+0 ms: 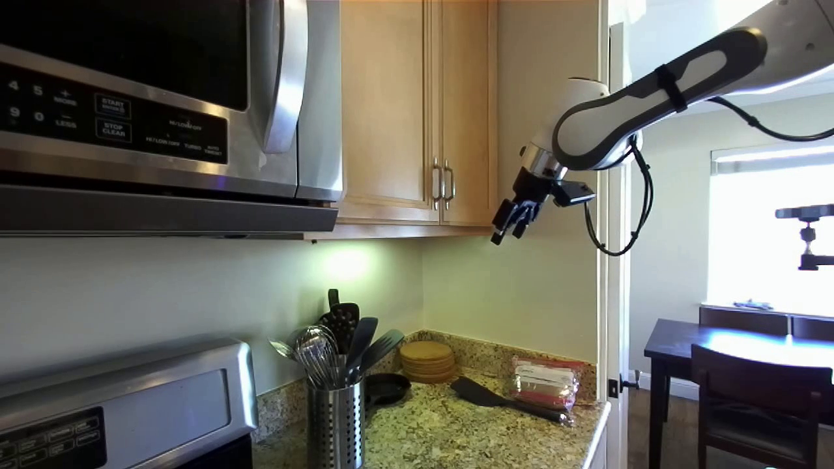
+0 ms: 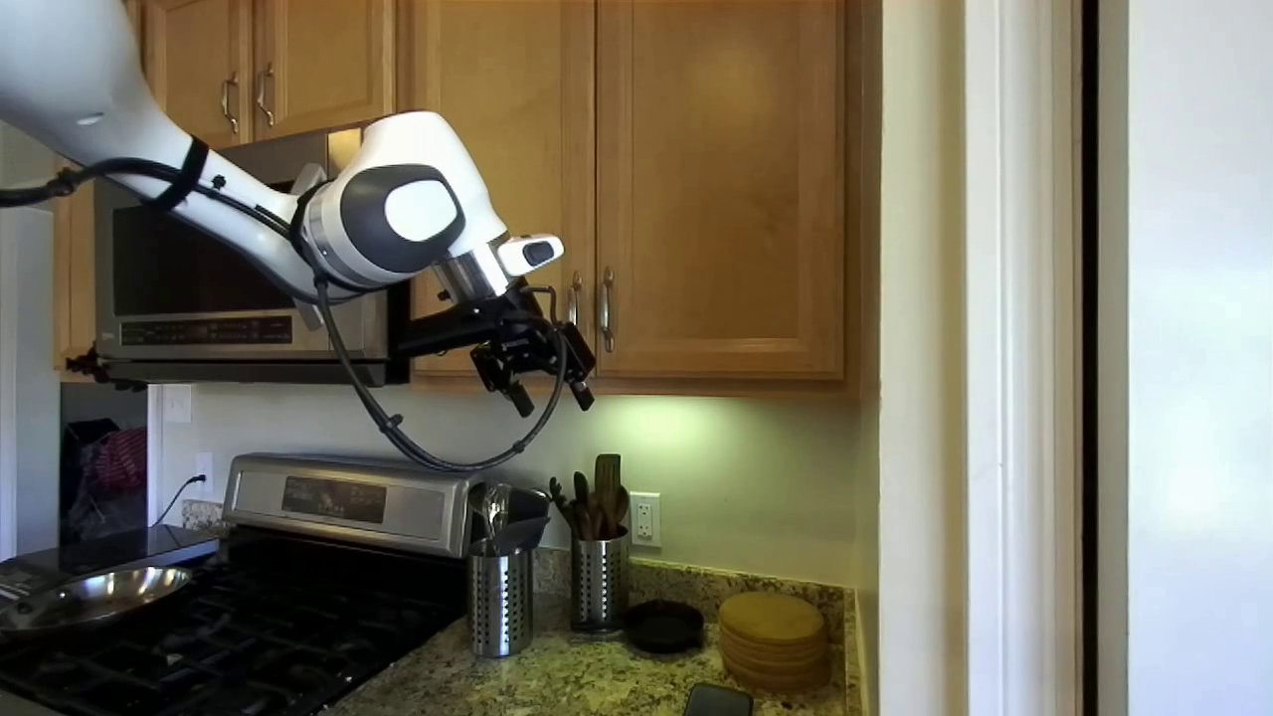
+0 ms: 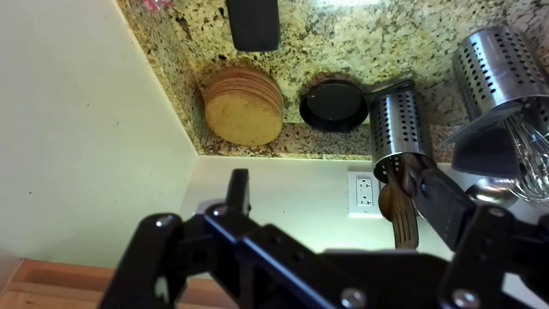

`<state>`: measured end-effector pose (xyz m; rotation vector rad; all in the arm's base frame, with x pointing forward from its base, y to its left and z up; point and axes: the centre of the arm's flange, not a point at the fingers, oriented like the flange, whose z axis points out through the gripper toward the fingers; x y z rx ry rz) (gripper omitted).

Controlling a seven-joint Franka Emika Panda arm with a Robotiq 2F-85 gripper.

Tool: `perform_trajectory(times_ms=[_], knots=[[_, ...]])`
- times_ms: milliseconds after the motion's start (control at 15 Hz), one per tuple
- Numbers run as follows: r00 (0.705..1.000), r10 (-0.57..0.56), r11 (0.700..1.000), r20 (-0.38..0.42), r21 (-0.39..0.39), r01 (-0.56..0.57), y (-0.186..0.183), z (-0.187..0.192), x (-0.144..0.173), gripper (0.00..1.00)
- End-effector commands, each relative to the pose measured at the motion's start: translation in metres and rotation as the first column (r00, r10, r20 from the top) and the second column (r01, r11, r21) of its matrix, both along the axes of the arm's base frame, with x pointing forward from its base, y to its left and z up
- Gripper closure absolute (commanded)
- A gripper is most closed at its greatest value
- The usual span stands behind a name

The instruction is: Open the top right cupboard door fully

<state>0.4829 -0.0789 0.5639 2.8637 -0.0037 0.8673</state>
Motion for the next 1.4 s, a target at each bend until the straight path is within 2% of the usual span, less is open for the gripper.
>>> perform_trajectory(times_ms=[0, 200, 867, 1333], knots=[[1.0, -0.001, 1.0, -0.002, 0.001, 0.001, 0.002, -0.001, 0.004, 0.0], [1.0, -0.003, 1.0, -0.004, 0.002, 0.003, 0.002, -0.002, 0.008, 0.0], [0.983, 0.018, 0.999, 0.185, -0.037, -0.011, 0.019, 0.06, 0.034, 0.0], [0.956, 0.011, 0.997, 0.294, -0.08, 0.013, 0.021, 0.069, 0.067, 0.0]])
